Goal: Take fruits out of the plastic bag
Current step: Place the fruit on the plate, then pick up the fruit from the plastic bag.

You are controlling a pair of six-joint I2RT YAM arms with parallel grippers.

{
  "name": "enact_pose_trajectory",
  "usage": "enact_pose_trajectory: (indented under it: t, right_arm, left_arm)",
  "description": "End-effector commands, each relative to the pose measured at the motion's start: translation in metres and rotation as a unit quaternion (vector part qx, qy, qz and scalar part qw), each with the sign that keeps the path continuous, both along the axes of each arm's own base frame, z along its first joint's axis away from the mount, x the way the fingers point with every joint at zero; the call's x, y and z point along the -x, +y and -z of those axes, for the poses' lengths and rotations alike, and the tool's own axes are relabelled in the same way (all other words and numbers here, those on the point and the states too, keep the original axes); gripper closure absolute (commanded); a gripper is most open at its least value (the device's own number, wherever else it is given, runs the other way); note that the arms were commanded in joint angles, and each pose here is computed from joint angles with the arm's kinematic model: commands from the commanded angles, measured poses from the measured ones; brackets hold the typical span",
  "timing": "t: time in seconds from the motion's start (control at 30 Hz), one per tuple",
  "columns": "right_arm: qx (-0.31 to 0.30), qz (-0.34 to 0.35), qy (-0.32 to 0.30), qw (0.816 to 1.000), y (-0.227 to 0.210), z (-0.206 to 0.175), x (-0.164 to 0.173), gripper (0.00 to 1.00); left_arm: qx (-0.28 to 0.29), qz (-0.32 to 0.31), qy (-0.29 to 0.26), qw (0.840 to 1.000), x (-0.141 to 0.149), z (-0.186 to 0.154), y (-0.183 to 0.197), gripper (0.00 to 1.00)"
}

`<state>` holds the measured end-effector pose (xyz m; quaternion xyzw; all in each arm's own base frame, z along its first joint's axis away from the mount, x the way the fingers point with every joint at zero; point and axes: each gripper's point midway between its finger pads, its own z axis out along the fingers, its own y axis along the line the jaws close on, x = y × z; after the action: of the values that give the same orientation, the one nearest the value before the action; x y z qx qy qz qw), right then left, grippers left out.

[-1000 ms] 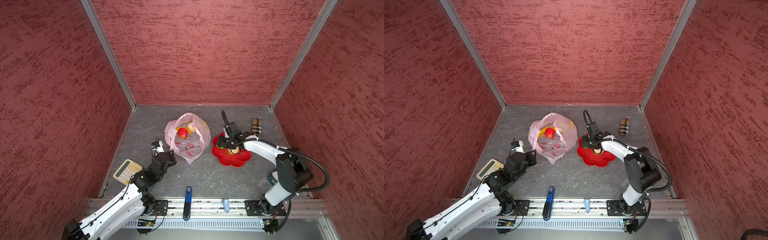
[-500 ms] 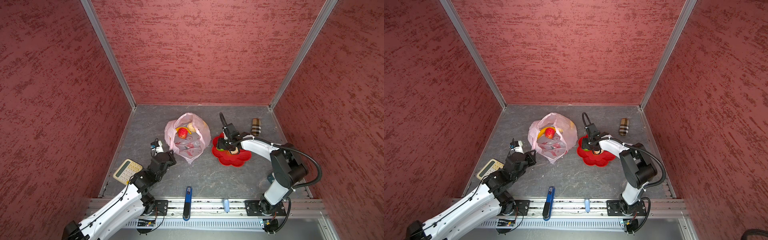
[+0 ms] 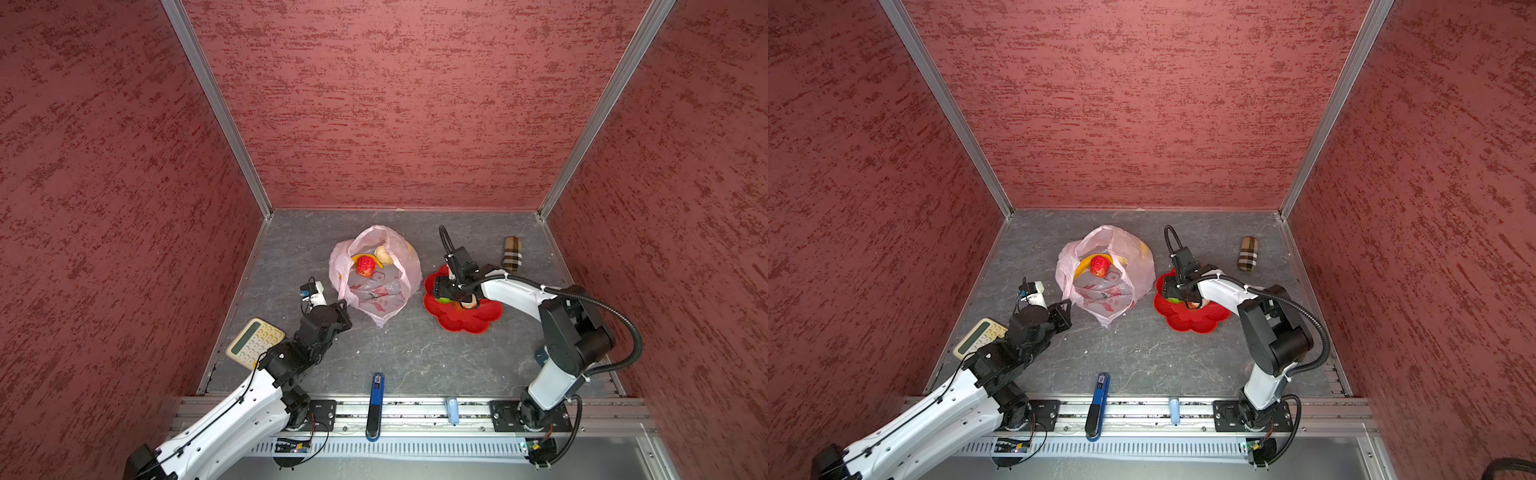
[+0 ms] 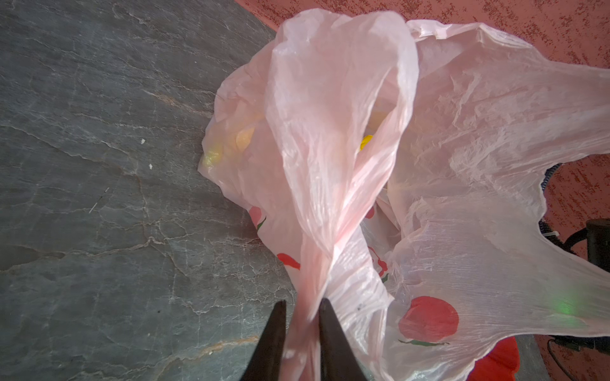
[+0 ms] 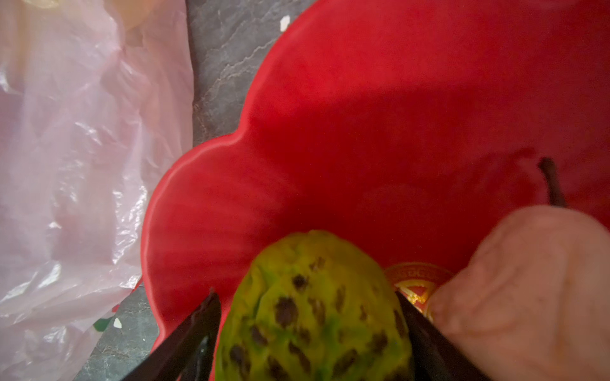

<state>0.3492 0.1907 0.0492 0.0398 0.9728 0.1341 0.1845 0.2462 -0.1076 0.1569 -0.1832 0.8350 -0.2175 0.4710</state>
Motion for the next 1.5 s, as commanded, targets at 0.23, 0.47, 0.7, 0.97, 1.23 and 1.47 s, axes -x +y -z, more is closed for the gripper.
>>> enact_pose_trajectory:
  t: [0.23,0.47,0.7,0.97,1.23,1.47]
  right_arm:
    - [0.021,0.016,-0.085,0.996,-0.013,-0.075,-0.015,0.16]
    - [-0.001,-0.002,-0.172,0.985,-0.009,-0.161,-0.006,0.20]
    - [-0.056,-0.081,-0.299,0.949,0.055,-0.271,0.022,0.26]
    - [-0.173,-0.195,-0.381,0.887,0.194,-0.353,0.045,0.28]
    - [-0.175,-0.208,-0.296,0.916,0.277,-0.267,-0.006,0.30]
    - [-0.157,-0.174,-0.227,0.945,0.268,-0.189,-0.042,0.33]
  left_arm:
    - [-0.003,-0.004,-0.005,1.000,-0.001,-0.003,0.003,0.80]
    - [-0.001,-0.002,-0.007,1.000,-0.001,-0.005,0.003,0.80]
    - [0.000,-0.003,-0.009,1.000,0.004,-0.007,0.006,0.80]
    - [-0.004,0.006,-0.011,1.000,0.006,-0.012,0.005,0.81]
    - [-0.004,0.000,-0.001,1.000,0.013,-0.006,0.011,0.81]
    - [-0.012,-0.018,0.011,1.000,0.021,0.002,0.023,0.80]
